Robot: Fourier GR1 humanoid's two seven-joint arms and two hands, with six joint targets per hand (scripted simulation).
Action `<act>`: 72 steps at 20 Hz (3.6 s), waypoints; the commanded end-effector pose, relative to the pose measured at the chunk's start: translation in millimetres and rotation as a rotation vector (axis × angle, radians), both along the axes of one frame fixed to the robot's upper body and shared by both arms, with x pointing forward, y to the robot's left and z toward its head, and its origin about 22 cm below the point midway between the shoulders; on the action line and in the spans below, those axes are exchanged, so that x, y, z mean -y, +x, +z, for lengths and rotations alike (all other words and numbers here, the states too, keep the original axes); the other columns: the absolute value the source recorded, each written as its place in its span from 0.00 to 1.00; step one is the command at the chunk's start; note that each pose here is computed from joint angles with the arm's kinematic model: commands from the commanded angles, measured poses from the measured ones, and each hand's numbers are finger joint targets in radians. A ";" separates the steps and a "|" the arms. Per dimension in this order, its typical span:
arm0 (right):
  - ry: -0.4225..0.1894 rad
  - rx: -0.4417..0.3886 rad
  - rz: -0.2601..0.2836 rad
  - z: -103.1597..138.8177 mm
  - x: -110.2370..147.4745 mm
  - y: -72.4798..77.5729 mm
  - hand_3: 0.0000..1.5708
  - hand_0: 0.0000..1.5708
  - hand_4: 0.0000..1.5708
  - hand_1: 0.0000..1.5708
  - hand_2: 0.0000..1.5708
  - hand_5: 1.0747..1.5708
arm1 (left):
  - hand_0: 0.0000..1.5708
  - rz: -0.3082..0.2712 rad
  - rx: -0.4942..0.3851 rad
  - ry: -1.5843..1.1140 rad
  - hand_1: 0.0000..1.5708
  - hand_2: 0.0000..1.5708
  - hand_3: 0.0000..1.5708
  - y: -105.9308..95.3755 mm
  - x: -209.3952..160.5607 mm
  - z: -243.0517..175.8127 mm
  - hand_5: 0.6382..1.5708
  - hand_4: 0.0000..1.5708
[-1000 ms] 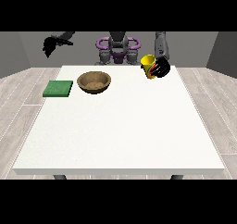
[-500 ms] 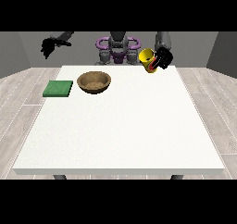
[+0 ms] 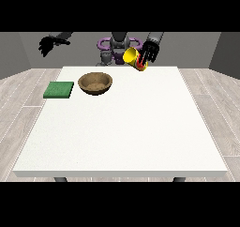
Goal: Pick the cup and pour the ball into the bowl, then pick the bowl and place it on the pad
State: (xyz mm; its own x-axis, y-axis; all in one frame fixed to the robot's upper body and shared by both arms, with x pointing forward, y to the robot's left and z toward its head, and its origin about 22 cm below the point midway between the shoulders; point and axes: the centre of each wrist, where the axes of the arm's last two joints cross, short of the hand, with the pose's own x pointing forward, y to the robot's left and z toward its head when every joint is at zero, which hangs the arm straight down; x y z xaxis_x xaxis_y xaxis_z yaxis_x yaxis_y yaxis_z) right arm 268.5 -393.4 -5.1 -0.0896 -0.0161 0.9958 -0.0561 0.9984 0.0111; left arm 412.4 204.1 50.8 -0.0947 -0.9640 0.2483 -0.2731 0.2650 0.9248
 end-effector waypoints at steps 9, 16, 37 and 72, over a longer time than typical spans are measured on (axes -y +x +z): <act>-0.003 -0.016 -0.021 -10.7 14.9 -2.7 0.00 0.00 0.00 0.00 0.00 1.00 | 0.94 -0.193 0.046 0.653 0.94 1.00 1.00 -16.3 124.4 -5.5 0.49 1.00; 0.018 -0.023 0.020 -15.1 -4.9 6.8 0.00 0.00 0.00 0.00 0.00 1.00 | 0.97 -0.202 0.088 1.102 0.97 1.00 1.00 -21.7 141.5 -18.8 0.64 0.96; 0.062 -0.104 -0.073 -23.1 14.9 -14.0 0.00 0.00 0.16 0.00 0.00 0.99 | 0.57 0.042 -0.041 -0.259 0.57 0.54 0.30 -21.2 101.8 10.0 0.86 0.80; 0.119 -0.049 -0.176 -83.8 -125.0 52.3 0.00 0.00 0.08 0.00 0.00 0.98 | 0.00 -0.379 -0.033 -1.037 0.00 0.00 0.00 -78.2 -17.2 -20.4 0.99 0.00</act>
